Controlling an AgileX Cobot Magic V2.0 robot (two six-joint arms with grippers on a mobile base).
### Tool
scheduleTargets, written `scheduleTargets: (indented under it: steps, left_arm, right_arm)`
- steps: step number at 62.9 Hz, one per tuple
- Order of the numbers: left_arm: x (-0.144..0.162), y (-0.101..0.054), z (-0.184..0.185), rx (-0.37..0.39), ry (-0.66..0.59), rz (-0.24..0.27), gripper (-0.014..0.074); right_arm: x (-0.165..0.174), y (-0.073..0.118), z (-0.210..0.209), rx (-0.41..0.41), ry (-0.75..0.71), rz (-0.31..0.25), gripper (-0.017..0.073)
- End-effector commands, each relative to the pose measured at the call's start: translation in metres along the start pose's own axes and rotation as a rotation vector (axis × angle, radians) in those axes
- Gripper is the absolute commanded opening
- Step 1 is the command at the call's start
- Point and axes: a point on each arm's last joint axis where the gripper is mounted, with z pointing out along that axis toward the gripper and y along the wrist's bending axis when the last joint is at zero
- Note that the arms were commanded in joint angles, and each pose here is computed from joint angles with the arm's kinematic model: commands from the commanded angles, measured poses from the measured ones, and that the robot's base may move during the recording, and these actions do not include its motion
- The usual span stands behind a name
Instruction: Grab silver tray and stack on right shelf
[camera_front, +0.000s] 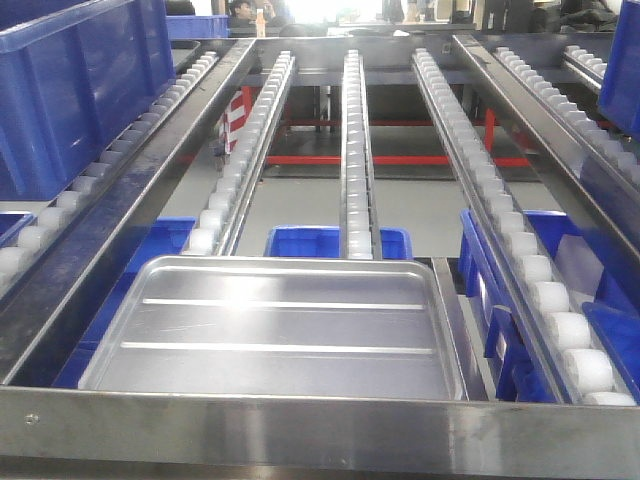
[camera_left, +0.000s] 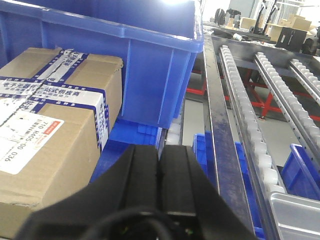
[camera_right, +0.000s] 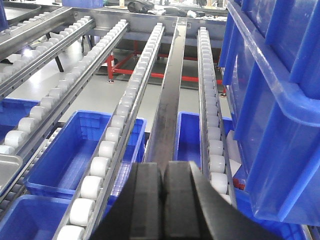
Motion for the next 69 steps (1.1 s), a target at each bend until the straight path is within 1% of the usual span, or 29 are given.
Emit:
scheduleTargets:
  steps: [1,39,54,59,65,69]
  left_arm:
    - [-0.003,0.000,-0.001,0.010,-0.085,-0.010,-0.0094]
    - [-0.003,0.000,-0.001,0.010,-0.085,-0.010,-0.0094]
    - [-0.005,0.000,-0.001,0.013,-0.106,-0.010,-0.0094]
    - [-0.011,-0.001,-0.002,0.021,-0.172,-0.014,-0.0094]
    - [-0.029,-0.003,-0.005,0.034,-0.272,-0.014,-0.0094]
    - [-0.048,-0.007,-0.007,0.039,-0.294,0.015,-0.0094]
  right_arm:
    - [-0.015,-0.001,-0.003,0.007,-0.128,-0.005,0.0057]
    - [-0.015,-0.001,-0.003,0.007,-0.129,-0.005,0.0057]
    - [-0.018,-0.001,-0.004,0.009,-0.159,-0.005,0.0057]
    - [-0.022,-0.001,-0.004,0.011,-0.198,-0.005,0.0057]
    - [-0.040,-0.002,-0.009,0.019,-0.347,-0.002,0.0057]
    - [-0.061,-0.003,-0.015,0.023,-0.428,0.000,0.0057]
